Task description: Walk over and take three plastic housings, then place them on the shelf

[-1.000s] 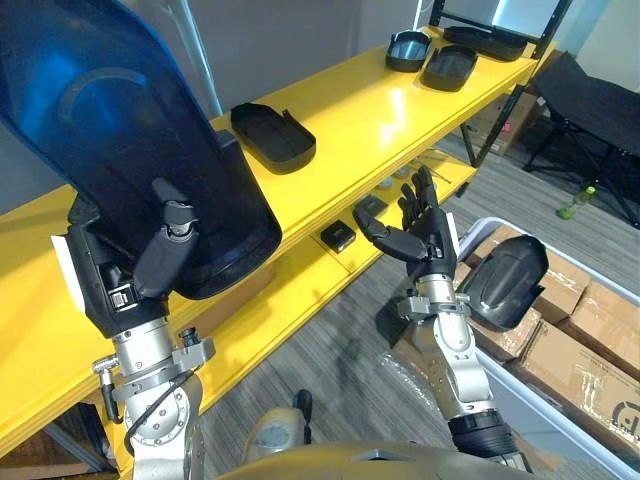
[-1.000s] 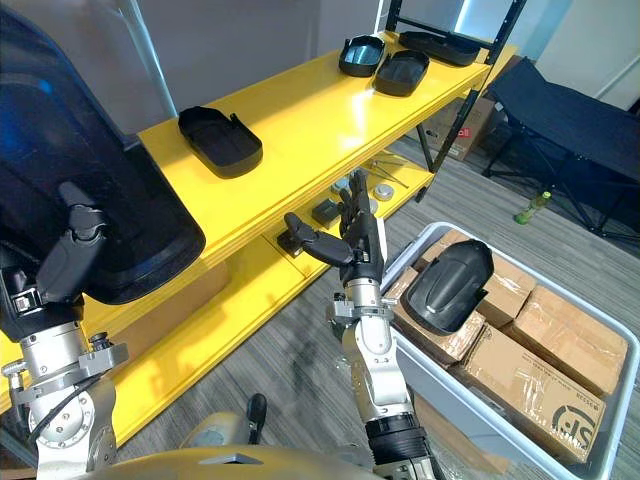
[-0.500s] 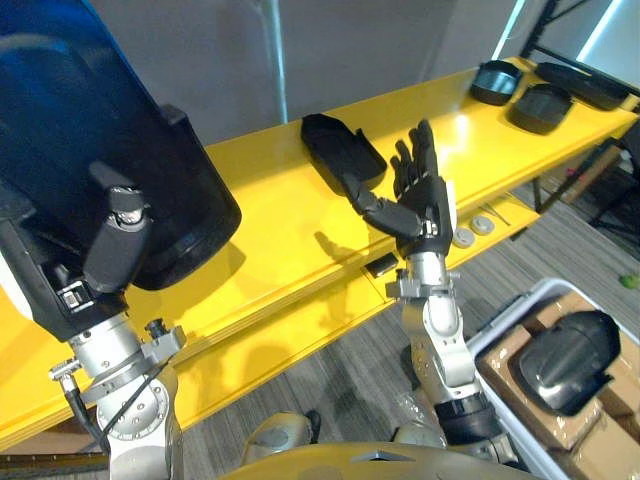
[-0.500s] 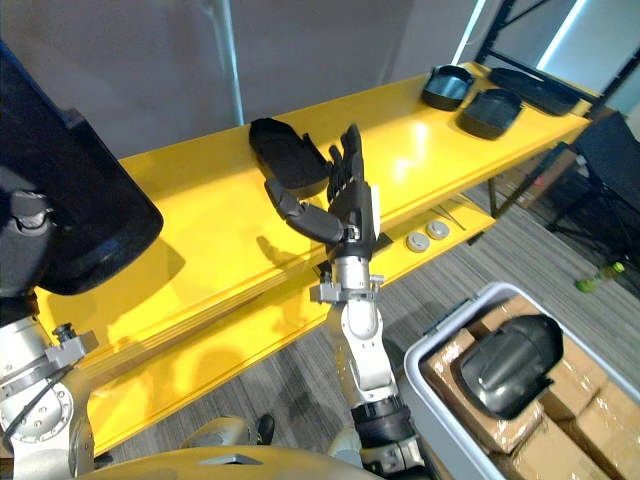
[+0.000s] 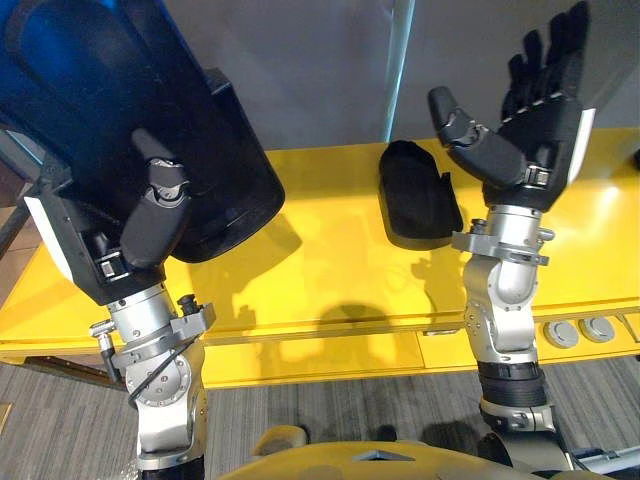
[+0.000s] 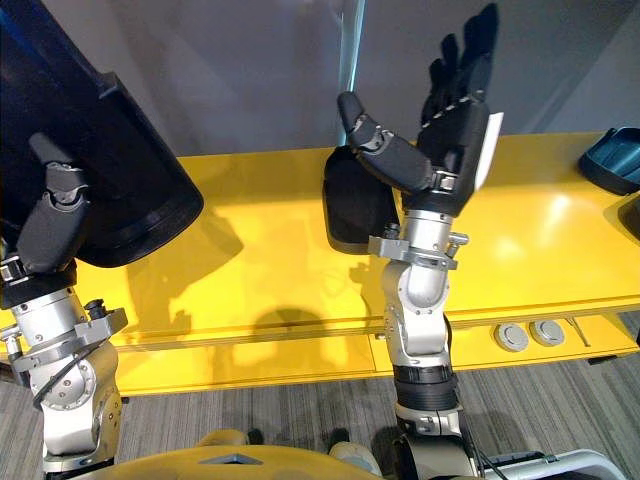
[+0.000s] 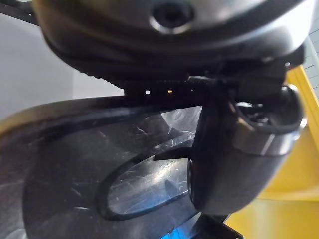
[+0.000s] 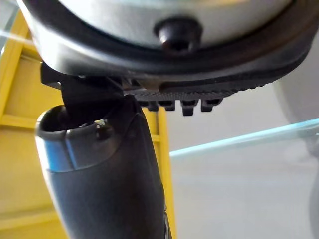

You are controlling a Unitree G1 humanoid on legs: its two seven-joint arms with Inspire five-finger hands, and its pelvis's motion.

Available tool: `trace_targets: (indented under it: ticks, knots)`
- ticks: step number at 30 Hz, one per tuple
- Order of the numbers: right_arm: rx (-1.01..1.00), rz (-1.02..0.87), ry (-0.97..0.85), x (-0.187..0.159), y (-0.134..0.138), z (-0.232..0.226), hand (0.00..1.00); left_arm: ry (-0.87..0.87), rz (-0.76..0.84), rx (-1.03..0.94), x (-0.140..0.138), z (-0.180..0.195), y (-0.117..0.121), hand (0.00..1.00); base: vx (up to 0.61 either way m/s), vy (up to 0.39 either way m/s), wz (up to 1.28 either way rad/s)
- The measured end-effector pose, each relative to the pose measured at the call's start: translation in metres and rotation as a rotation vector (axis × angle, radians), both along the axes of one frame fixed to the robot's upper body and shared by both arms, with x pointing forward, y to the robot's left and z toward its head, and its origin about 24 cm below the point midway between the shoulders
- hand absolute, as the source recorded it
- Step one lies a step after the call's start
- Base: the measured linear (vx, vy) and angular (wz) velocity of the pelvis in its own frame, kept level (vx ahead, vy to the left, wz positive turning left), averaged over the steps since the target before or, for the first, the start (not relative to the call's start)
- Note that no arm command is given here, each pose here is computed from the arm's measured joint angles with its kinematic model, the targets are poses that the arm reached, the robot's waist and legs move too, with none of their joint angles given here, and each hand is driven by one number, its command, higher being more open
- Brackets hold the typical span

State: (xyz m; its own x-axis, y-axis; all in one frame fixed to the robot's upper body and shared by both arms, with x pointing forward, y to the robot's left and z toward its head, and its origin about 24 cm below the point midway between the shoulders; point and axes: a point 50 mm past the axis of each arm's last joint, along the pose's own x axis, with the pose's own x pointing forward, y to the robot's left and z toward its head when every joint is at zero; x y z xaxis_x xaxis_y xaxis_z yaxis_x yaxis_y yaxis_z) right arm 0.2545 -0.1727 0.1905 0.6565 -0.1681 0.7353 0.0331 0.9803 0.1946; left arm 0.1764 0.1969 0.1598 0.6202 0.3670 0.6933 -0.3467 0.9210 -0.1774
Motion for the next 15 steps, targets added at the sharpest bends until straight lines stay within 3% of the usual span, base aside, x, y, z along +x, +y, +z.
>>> trace_targets:
  ticks: [10, 15]
  knots:
    - [0.072, 0.093, 0.092, -0.011, 0.014, -0.026, 1.00, 0.141, 0.016, -0.005, -0.004, -0.018, 0.002, 0.00, -0.02, 0.030, 0.19]
    - [0.078, 0.014, 0.143, -0.018, -0.004, -0.039, 1.00, 0.162, 0.033, 0.057, -0.005, -0.019, 0.001, 0.00, -0.08, 0.138, 0.49]
